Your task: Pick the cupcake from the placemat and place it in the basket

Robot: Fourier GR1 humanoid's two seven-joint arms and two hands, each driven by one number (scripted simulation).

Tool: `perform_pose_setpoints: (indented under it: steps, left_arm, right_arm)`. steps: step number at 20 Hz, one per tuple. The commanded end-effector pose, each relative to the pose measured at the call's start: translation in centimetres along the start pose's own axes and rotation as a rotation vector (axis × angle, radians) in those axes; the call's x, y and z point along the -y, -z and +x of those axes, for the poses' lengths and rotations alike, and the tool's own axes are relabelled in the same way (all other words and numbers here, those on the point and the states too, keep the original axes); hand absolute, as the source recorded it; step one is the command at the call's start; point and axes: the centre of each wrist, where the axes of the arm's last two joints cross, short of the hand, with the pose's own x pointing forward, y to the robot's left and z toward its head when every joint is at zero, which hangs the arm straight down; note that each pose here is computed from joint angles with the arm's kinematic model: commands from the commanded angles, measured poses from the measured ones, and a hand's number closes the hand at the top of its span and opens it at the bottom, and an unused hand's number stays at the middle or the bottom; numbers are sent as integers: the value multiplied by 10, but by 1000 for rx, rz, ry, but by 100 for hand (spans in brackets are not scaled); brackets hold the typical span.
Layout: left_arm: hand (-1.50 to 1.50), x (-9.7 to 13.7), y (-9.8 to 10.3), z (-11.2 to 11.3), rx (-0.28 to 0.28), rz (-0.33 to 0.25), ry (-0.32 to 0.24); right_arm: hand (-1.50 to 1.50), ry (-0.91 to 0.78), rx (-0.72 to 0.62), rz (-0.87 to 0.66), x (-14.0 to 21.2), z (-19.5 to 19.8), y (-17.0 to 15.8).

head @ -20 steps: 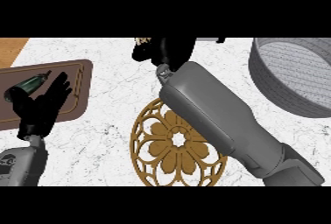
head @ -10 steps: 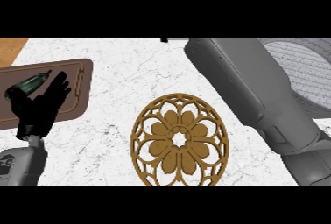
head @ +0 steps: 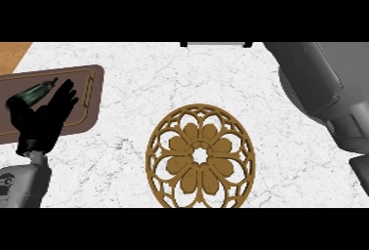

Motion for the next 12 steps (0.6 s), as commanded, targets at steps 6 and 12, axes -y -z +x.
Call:
perform_pose_setpoints:
  steps: [6,12]
  left_arm:
    - [0,3,-9,-21,-8,4,-20]
    - [0,-3,-2,-5,-16,25,-34]
  right_arm:
    - [150,-69,-148,-53,10,-63,57]
    - [150,-102,-128,-45,9,-116,61]
